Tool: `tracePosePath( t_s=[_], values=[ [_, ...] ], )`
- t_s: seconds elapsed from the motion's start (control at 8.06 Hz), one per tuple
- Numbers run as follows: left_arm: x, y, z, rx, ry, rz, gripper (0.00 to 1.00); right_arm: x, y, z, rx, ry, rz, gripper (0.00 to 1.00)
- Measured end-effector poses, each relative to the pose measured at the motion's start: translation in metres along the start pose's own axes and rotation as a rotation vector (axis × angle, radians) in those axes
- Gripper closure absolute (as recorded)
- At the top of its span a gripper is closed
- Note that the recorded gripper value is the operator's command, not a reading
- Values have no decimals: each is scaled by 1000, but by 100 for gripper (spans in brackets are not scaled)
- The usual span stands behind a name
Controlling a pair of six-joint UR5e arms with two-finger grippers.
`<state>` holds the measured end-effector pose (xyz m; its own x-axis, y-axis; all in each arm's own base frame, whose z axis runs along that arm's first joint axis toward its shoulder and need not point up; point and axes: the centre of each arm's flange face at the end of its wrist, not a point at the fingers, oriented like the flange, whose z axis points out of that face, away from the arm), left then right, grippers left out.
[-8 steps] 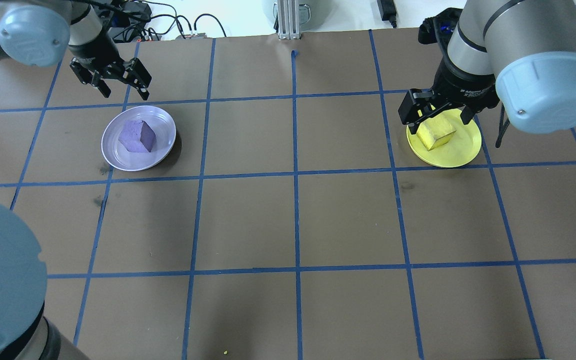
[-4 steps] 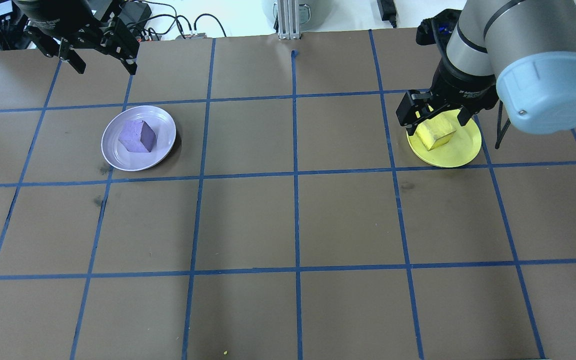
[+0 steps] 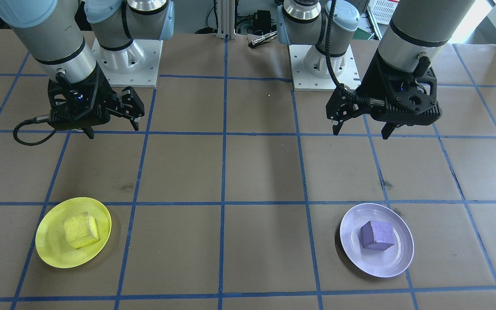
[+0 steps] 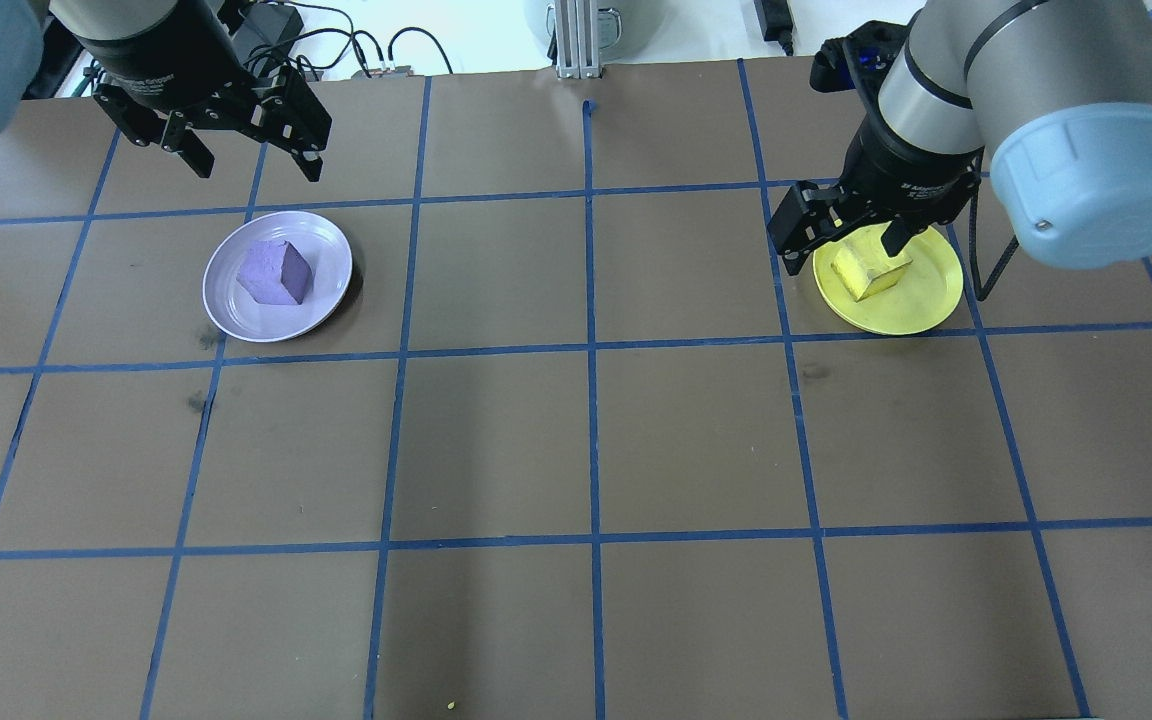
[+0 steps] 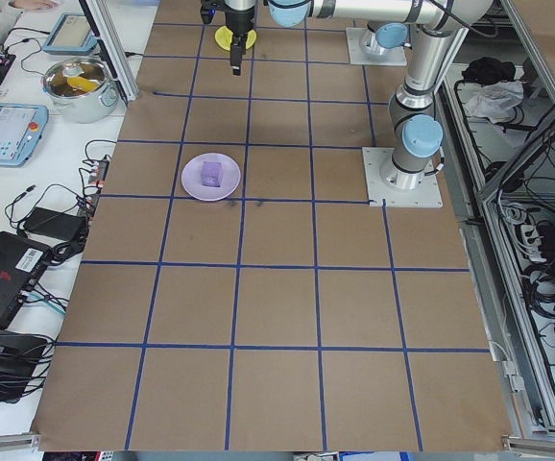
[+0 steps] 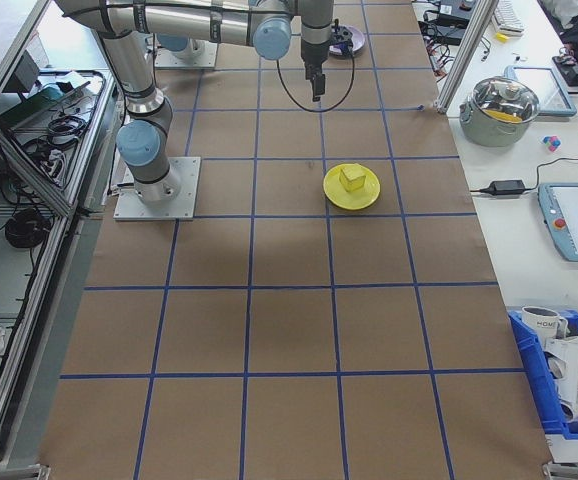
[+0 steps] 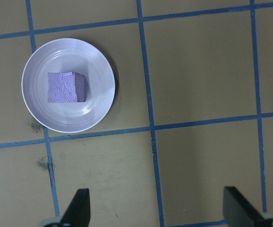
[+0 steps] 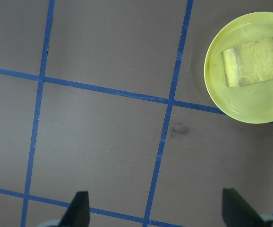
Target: Sort blocks by color into plates
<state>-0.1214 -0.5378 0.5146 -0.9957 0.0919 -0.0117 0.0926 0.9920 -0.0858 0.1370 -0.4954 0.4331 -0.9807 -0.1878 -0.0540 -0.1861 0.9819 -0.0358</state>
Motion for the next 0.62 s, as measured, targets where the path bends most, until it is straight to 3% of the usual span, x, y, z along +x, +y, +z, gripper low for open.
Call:
tracePosePath(
  t_s=[0.62],
  values=[
    [3,2,-4,11,-1,7,0,0,-1,1,1,-2,-6,0]
  ],
)
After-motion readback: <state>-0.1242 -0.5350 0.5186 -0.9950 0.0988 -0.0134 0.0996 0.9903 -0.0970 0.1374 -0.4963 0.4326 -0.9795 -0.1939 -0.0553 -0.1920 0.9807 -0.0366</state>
